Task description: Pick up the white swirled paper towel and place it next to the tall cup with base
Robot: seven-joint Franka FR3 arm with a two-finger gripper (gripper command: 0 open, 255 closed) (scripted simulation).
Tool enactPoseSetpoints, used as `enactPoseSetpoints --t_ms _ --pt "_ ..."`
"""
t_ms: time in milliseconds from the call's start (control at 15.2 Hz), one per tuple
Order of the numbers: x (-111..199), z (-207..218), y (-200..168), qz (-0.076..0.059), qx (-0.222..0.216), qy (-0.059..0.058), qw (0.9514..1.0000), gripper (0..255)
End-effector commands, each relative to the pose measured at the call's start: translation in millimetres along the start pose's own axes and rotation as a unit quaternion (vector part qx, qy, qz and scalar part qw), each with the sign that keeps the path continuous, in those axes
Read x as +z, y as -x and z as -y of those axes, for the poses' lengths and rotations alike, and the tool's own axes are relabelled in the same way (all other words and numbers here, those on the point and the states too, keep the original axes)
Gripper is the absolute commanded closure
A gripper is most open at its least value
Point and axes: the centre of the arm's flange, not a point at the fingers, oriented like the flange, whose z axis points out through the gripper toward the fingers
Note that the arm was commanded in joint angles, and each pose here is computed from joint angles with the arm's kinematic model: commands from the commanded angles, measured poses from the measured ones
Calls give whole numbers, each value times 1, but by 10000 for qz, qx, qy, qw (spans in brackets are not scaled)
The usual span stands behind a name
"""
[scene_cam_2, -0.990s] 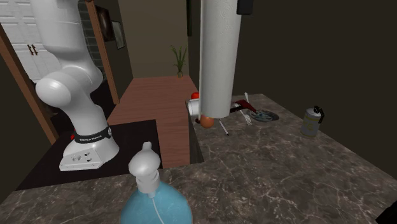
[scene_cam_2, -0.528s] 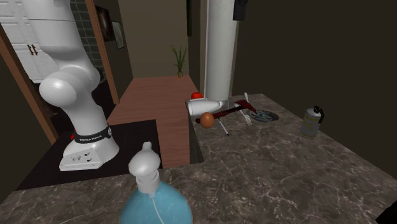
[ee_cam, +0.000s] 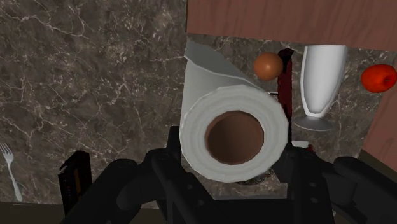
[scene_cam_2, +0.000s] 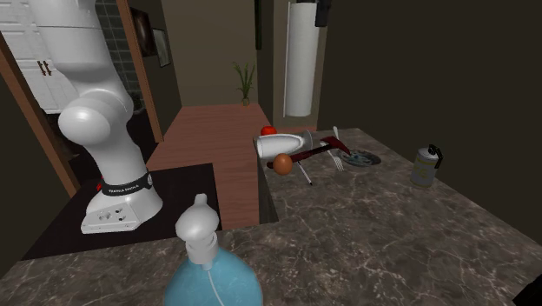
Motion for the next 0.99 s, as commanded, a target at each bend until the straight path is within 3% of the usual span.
enactPoseSetpoints --t_ms 0,330,924 --pt "1 25 -11 0 8 1 10000 255" --pt "-1 84 -36 0 8 1 10000 255" --pt "47 85 -37 0 8 1 10000 255"
